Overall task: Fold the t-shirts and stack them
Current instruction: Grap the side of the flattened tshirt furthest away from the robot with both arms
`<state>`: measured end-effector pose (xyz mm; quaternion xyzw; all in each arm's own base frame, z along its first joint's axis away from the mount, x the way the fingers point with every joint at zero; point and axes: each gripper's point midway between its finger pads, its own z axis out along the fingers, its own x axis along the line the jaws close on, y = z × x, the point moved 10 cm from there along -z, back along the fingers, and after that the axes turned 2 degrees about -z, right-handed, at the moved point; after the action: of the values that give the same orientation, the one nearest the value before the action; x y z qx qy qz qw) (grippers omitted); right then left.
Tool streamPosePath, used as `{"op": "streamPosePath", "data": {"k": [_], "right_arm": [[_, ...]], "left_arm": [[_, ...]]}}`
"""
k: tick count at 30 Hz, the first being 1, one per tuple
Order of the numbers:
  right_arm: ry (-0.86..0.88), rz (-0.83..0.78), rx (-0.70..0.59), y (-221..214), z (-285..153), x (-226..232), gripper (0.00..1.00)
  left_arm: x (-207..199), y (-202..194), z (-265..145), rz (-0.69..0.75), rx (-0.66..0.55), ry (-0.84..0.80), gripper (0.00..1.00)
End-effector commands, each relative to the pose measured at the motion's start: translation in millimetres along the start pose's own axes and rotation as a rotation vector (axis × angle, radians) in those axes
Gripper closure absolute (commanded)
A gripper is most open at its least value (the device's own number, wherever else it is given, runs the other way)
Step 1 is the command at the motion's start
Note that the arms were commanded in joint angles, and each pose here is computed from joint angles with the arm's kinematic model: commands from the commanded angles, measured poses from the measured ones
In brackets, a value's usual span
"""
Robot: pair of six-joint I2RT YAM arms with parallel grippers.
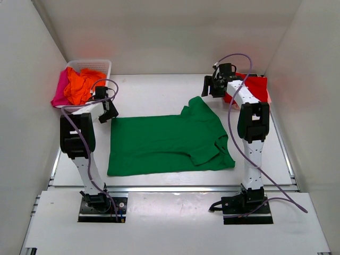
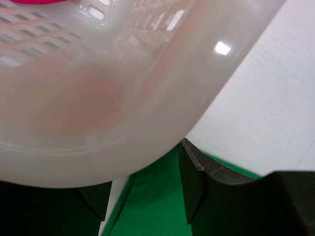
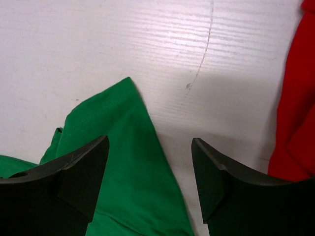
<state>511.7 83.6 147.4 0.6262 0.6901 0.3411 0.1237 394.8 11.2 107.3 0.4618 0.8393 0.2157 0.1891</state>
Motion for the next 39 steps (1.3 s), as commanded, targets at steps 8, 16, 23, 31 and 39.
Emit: {"op": "streamPosePath", "data": {"k": [8,16,23,31,39], "right_arm": [[-0.02,0.02,0.002,3,-1,-6,0.35],[-0.022,0.024,0.022,1,-2,-4,0.34],[-0.01,0.026,0.025,1,0,-8,0.34],[0.021,0.051,0.022,1,8,-12,0.33],[0.09,0.069,0.032,0,31,-5,0.35]], "left_arm": [[-16,10,13,0.022,0.037,-0.064,0.74],[-18,-6,11,0.058,0.09,-0.065,0.5],[-17,-14,15,0.047,0.131,-0.054,0.91],[-26,-21,-1,0.07,0.136,-0.121,1.0],[-27,-12,-31,0.049,0.086,-0.184,1.0]]}}
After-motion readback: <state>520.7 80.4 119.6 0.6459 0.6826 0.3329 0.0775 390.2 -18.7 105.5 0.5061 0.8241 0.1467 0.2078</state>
